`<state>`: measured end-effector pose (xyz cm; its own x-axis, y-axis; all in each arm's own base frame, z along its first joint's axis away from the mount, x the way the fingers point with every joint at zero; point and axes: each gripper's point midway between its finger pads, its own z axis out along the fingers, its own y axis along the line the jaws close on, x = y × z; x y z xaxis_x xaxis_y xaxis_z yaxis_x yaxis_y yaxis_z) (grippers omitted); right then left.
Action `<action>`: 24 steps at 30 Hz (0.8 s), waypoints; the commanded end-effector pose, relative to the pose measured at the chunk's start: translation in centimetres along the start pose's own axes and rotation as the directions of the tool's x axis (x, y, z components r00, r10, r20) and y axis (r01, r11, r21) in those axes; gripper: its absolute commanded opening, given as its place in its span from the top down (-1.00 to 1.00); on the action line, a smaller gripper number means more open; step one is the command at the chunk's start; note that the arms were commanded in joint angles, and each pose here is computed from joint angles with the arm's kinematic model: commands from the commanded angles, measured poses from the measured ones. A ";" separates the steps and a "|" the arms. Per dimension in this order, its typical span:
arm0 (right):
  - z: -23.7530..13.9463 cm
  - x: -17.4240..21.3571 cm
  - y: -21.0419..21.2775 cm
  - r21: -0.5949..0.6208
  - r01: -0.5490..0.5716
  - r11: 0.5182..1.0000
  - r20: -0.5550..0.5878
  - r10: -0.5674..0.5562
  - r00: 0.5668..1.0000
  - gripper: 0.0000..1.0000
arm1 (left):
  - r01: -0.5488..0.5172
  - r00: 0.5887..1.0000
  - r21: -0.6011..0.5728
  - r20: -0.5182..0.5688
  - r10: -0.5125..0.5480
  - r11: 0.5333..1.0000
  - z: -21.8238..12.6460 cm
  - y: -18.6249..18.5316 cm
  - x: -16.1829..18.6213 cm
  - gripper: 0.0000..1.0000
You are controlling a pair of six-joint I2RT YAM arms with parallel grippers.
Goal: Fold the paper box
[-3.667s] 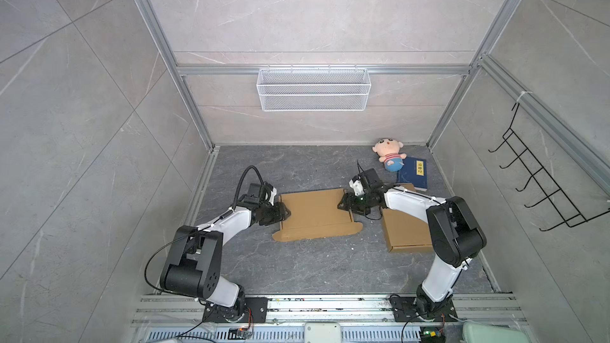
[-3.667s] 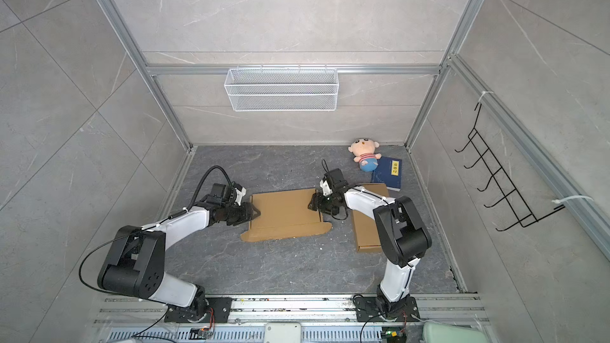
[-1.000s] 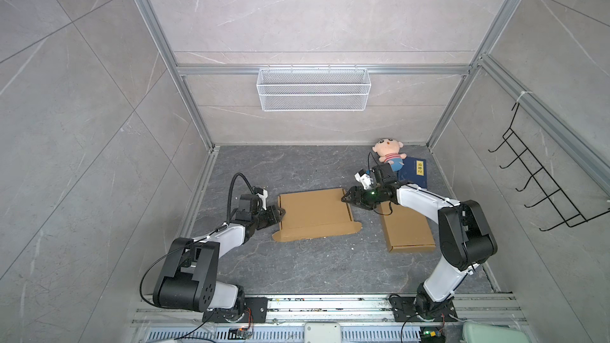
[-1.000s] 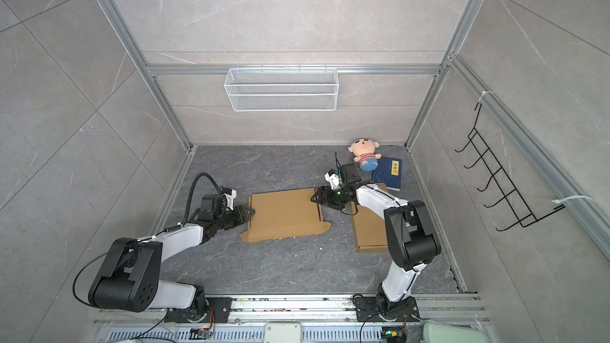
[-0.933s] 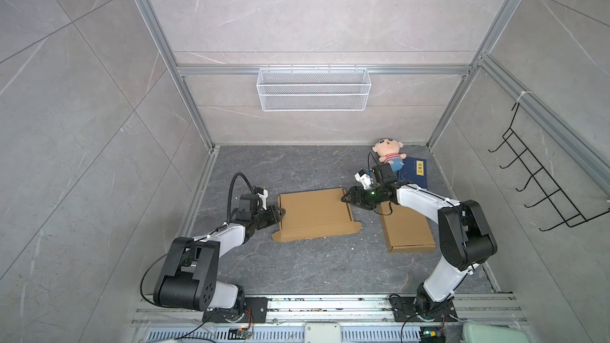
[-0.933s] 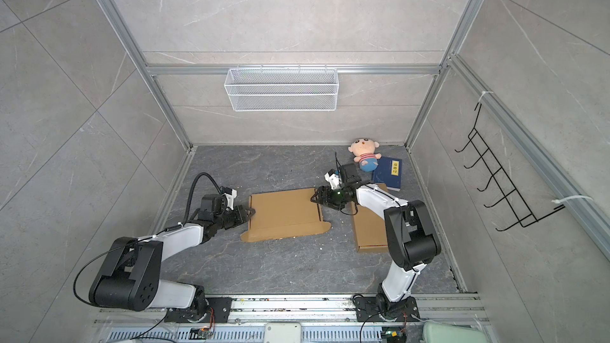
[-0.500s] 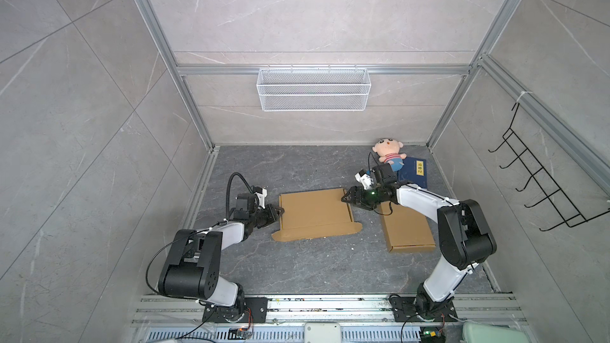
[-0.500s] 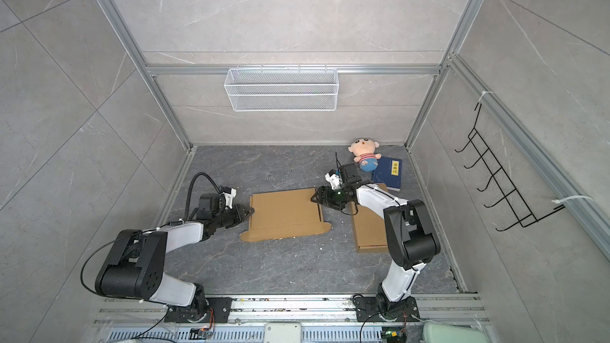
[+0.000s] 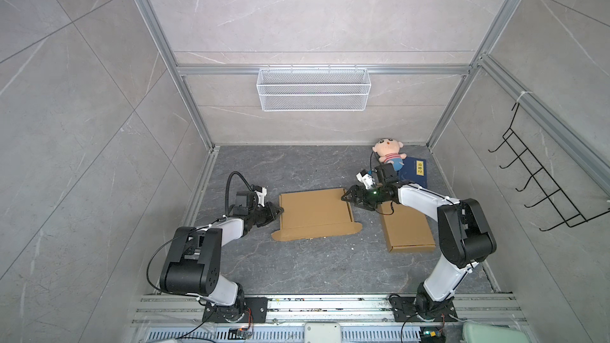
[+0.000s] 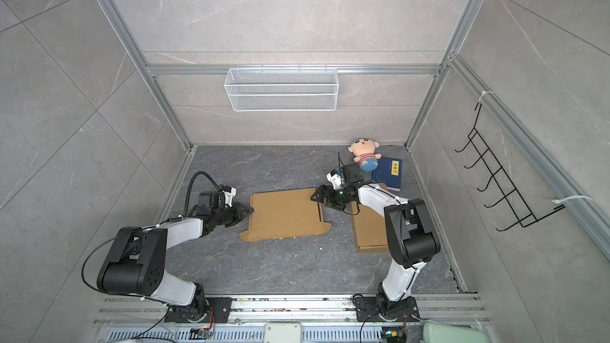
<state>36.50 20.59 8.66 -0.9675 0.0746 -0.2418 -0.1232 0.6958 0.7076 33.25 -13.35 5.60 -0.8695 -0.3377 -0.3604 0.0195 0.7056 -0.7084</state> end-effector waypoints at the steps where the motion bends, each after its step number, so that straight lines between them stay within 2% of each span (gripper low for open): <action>1: -0.1 0.7 -0.5 -0.022 -0.032 0.999 -0.015 0.032 0.999 -0.83 | 0.091 0.991 -0.140 -0.085 -0.103 0.986 0.0 3.6 2.9 0.57; 15: 1.7 2.1 -1.2 -0.093 -0.094 0.991 -0.069 0.088 0.994 -0.90 | 0.116 0.988 -0.171 -0.086 -0.132 0.978 -0.2 4.5 3.0 0.63; 24: 3.7 2.8 -0.3 -0.184 -0.136 0.974 -0.117 0.115 0.986 -0.72 | 0.111 0.988 -0.173 -0.087 -0.127 0.979 -0.1 4.6 2.9 0.63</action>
<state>35.11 22.05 5.50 -0.9909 0.0850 -0.1046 -0.0357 0.5828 0.8119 33.26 -13.13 5.64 -0.8759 -0.3435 -0.3389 0.0033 0.6980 -0.7161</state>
